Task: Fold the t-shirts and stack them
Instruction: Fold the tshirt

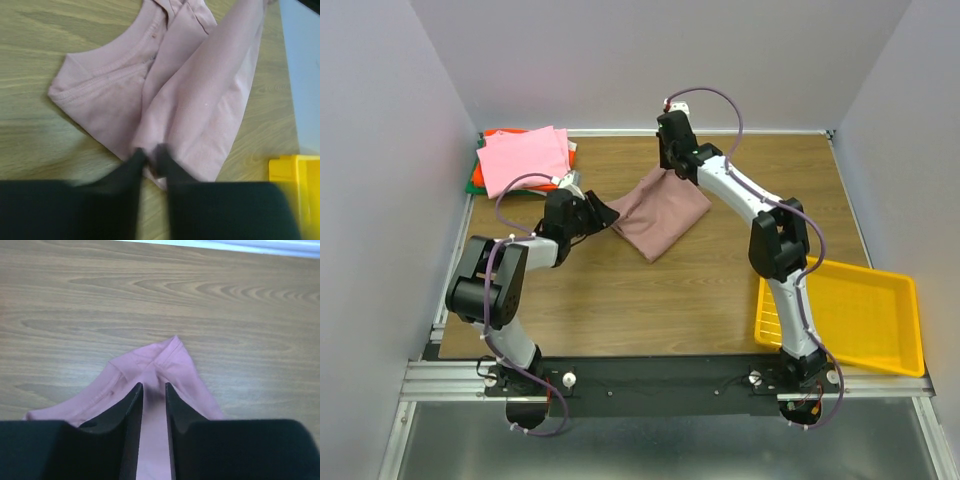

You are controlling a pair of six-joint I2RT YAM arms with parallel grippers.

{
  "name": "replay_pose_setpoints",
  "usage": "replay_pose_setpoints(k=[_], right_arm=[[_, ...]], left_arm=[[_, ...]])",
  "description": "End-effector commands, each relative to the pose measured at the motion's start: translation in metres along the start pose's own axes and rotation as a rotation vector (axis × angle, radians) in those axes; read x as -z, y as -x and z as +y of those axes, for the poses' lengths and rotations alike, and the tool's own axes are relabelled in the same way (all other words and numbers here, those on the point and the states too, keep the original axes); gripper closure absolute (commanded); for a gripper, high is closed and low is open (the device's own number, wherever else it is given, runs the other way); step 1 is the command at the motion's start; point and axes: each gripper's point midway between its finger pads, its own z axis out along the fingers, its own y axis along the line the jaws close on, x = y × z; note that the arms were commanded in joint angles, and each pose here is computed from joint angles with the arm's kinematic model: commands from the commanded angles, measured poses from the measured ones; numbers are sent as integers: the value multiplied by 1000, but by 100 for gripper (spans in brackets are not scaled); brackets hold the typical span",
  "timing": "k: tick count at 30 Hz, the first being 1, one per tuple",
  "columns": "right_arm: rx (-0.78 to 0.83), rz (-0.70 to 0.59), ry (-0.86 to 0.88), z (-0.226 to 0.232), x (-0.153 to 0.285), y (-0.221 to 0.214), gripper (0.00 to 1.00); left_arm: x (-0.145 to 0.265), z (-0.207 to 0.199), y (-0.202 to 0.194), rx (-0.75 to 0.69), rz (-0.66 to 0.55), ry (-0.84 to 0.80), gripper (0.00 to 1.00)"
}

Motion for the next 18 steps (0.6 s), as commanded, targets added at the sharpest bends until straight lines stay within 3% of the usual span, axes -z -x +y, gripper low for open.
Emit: replay_pose_setpoints(k=[1,3,4,8,18], right_arm=[[7,-33,42,3,-9,14,42],[30,-33,69,6,-1,17,30],[35,-31,74,5,3,16,26],[52,-12,111,0,33,12,25],[32,101,316,17,58,-63,25]], left_arm=[[-1,6,20,7,-58,17,28],[2,8,33,-6,-94,60,4],[4,6,40,-26,-112,72,4],[20,-1,53,-70,-174,116,4],[32,-26,-18,-99,-58,70,4]])
